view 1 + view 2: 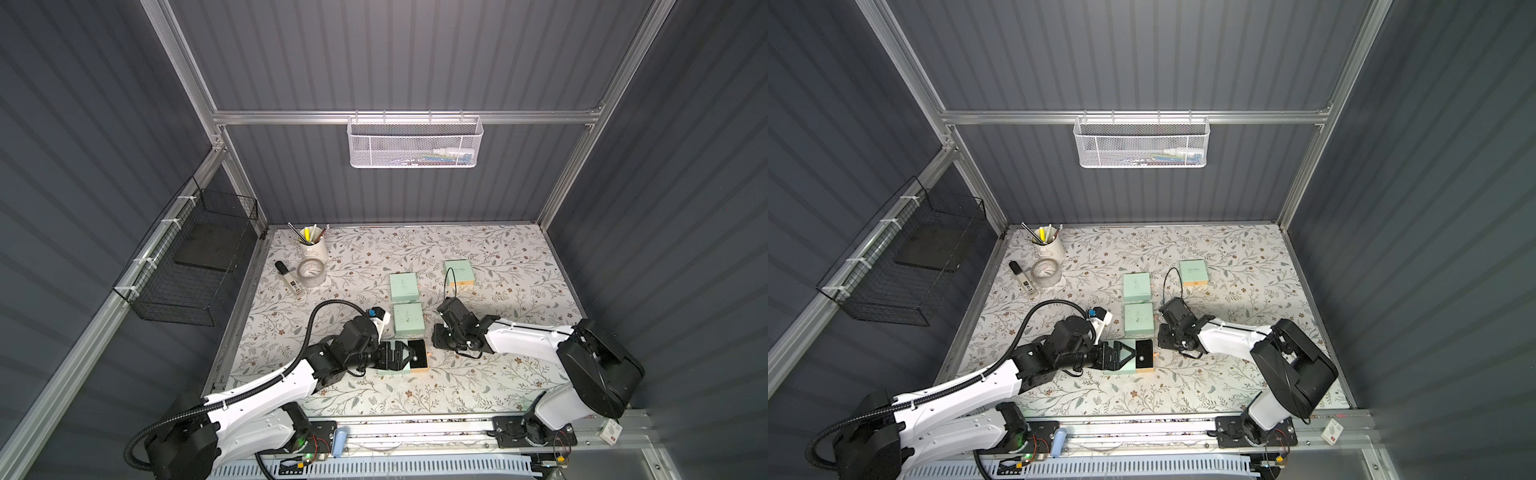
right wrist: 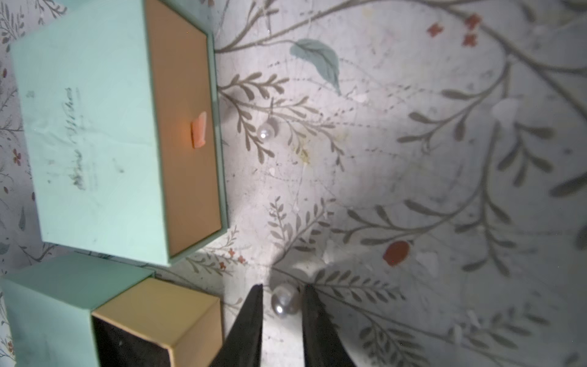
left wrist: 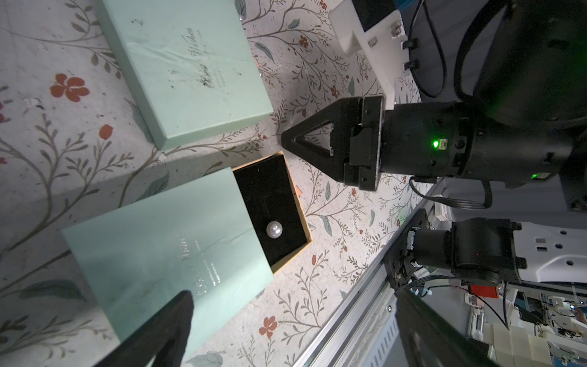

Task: Take out the earrings from the drawer-style jewelry box
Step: Place the earring at the center of the board, then pick up the earring from the drawer.

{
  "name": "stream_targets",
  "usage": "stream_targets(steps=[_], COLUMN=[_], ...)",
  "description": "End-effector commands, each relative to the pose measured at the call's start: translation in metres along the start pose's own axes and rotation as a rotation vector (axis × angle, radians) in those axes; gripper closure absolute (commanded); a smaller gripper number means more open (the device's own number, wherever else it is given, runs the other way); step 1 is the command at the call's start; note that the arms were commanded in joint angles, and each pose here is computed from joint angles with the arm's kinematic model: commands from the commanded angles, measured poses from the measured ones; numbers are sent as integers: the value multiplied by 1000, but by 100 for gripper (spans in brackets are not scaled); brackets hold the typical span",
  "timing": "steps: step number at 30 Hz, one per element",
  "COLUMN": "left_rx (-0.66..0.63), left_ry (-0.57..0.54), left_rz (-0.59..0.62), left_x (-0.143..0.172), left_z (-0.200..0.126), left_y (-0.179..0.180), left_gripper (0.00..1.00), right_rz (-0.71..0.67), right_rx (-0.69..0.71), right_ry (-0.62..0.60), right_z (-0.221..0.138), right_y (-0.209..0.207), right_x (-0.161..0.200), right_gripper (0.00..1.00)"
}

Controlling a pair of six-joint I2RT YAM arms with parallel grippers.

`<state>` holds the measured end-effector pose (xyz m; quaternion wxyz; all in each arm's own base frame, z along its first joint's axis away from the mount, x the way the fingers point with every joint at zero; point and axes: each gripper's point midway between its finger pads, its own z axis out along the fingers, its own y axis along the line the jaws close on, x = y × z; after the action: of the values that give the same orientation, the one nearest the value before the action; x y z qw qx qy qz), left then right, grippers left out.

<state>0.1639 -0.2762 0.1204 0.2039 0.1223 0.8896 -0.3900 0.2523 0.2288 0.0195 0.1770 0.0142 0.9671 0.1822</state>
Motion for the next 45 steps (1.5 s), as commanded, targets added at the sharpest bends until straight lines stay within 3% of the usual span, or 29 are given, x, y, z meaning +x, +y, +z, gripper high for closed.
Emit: stream_targets(steps=[1,12,21,28,45], left_rx=[4,1,-55,-96,-101], left_ry=[-16,-16,-62,-87,-91], left_rz=[15,16,-2,-15,-11], left_x=[-7,-6,-6,-4,-3], left_z=[0,1,-11,-19,-21], left_y=[-3,-1,12,21,23], left_gripper=[0,0,0,0,0], right_rz=[-1,-31,-183,-246,-245], right_rx=[17,-53,-114,-100,-82], right_ry=[18,-35,-15,51,132], right_z=[-4,-36,-65,-54,-30], right_y=[-8,9,56,74,81], right_x=[8,0,22,39,48], right_gripper=[74,70,70,71,72])
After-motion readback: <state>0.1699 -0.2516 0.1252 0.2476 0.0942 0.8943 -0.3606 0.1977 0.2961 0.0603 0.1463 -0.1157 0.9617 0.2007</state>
